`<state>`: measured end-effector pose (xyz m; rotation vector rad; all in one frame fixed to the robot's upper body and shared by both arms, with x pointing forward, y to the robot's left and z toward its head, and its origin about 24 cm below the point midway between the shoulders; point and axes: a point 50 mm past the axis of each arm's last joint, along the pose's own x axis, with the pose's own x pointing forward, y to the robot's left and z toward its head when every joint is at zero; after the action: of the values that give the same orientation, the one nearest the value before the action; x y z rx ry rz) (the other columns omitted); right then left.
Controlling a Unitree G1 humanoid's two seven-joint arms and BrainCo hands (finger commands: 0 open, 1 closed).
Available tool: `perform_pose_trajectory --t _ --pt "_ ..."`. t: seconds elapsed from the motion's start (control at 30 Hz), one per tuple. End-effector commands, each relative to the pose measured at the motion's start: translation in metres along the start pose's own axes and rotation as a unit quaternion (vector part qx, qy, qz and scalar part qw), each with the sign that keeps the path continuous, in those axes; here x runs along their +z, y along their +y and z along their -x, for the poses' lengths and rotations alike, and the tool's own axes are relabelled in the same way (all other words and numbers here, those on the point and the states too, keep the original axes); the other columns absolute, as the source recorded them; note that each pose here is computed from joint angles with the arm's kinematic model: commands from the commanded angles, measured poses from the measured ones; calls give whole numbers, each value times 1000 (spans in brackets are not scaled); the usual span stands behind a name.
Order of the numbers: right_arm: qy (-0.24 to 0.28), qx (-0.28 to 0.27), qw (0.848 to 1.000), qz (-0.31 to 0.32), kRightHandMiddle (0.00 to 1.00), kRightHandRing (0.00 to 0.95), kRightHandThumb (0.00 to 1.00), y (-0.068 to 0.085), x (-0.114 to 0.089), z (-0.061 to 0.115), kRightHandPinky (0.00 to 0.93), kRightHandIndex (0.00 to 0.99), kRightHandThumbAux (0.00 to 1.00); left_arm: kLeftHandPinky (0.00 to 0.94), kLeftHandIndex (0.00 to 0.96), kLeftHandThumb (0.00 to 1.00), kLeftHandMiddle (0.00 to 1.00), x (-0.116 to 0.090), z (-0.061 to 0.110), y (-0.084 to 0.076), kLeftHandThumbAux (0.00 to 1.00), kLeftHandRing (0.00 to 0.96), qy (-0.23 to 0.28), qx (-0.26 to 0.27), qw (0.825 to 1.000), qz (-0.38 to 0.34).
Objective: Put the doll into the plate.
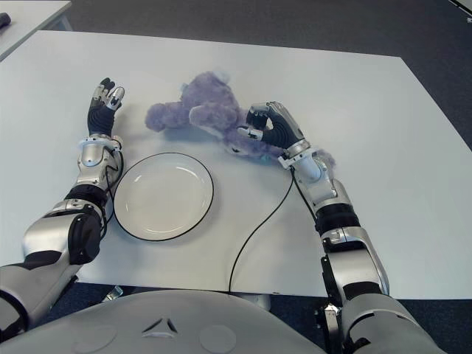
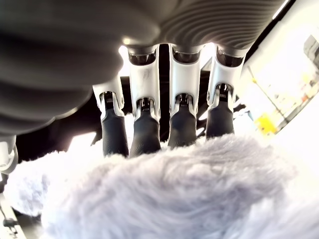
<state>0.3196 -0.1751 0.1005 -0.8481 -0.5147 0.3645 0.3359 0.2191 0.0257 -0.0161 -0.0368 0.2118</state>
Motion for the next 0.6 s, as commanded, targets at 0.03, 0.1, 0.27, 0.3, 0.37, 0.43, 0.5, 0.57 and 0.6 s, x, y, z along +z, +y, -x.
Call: perform_pose_trajectory --t 0.03,0.1,0.27,0.3,0.37,0.43,0.5,0.57,0.6 --pt "24 34 999 -1 0 0 204 13 1 -11 0 0 312 0 59 0 61 -111 99 5 454 3 240 11 970 15" --pt "20 33 999 -3 0 0 208 10 3 -15 0 0 305 0 59 0 61 -111 99 5 451 2 241 11 970 15" --pt "4 29 1000 -5 0 0 219 1 13 -24 0 0 299 0 66 0 69 -111 98 4 443 7 241 12 970 16" --pt "4 30 1000 -6 0 0 220 1 13 -24 0 0 299 0 66 0 70 -111 98 4 442 7 241 12 970 16" --pt "2 30 1000 -5 0 0 224 -1 15 -26 0 0 299 0 66 0 70 -111 98 4 441 8 241 12 970 17" --pt "0 33 999 -1 0 0 229 -4 17 -29 0 0 299 0 65 0 70 -111 98 4 440 9 241 12 970 18" --pt "0 36 999 6 0 0 233 -7 19 -31 0 0 296 0 64 0 73 -111 98 3 434 11 240 11 970 18" --pt "1 37 999 14 0 0 234 -9 20 -33 0 0 292 0 66 0 76 -111 98 3 429 13 240 11 971 17" --pt "2 37 999 17 0 0 234 -10 20 -34 0 0 289 0 67 0 78 -111 98 3 425 15 240 11 971 17"
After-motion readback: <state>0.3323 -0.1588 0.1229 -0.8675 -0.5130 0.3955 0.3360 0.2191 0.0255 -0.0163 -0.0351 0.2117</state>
